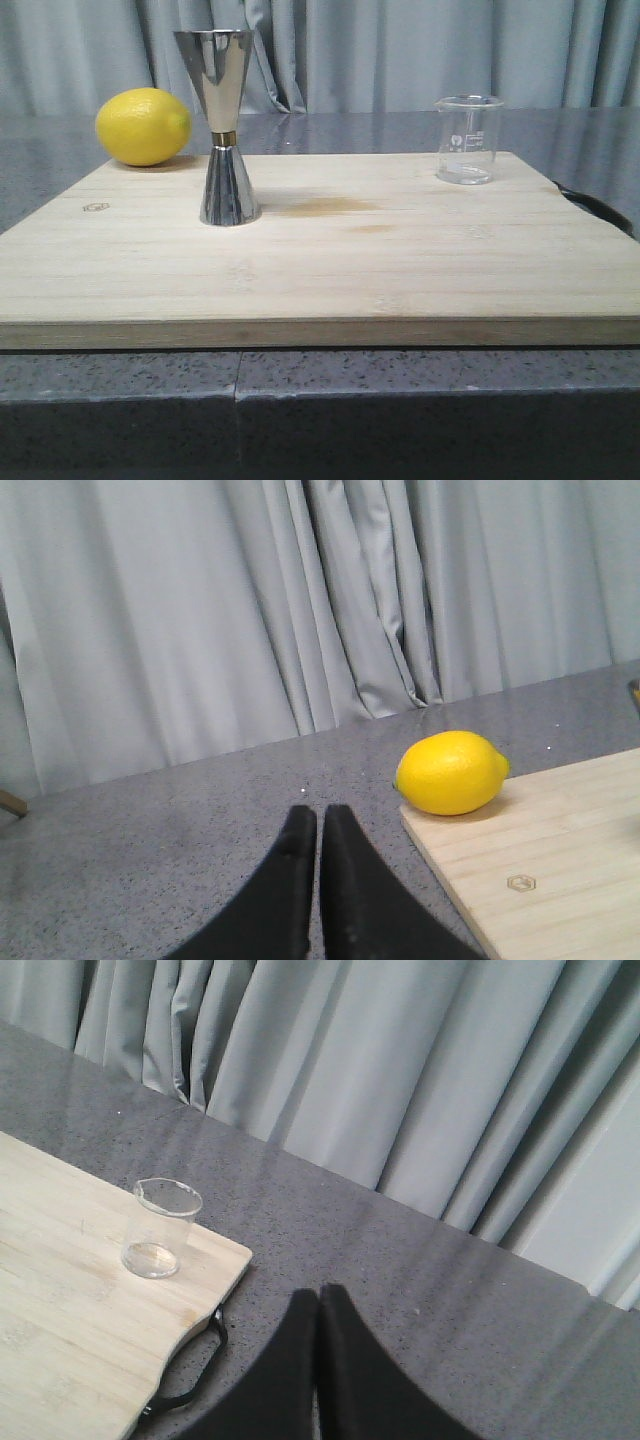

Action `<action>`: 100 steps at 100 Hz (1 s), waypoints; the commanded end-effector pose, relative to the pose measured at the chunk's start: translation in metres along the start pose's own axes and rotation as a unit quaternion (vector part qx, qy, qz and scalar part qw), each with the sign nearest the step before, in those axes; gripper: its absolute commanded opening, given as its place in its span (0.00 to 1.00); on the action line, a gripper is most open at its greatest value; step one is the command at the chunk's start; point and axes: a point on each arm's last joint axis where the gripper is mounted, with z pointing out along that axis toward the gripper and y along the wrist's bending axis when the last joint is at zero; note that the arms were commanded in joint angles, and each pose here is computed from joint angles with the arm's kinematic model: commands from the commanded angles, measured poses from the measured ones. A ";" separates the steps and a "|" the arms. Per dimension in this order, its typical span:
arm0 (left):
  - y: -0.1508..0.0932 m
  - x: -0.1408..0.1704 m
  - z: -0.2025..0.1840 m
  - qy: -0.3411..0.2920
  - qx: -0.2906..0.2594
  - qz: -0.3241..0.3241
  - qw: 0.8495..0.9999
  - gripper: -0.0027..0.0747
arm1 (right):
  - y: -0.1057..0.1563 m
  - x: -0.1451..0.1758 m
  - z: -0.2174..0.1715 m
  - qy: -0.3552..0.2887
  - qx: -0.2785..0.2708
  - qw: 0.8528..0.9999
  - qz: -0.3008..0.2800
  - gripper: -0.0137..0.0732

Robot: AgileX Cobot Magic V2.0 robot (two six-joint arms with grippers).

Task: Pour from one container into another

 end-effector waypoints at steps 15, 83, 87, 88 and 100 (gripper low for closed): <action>-0.001 0.019 0.003 -0.059 -0.034 -0.041 0.997 0.01 | -0.006 -0.011 -0.001 -0.032 0.024 0.999 0.001 0.07; -0.002 0.048 0.000 -0.023 -0.065 -0.061 0.996 0.01 | -0.006 -0.011 -0.001 -0.032 0.024 0.999 0.001 0.07; -0.002 0.048 0.000 -0.023 -0.065 -0.061 0.996 0.01 | -0.006 -0.011 -0.001 -0.032 0.024 0.999 0.001 0.07; -0.002 0.048 0.000 -0.023 -0.065 -0.061 0.996 0.01 | -0.006 -0.011 -0.001 -0.032 0.024 0.999 0.001 0.07; -0.002 0.048 0.000 -0.023 -0.065 -0.061 0.996 0.01 | -0.006 -0.011 -0.001 -0.032 0.024 0.999 0.001 0.07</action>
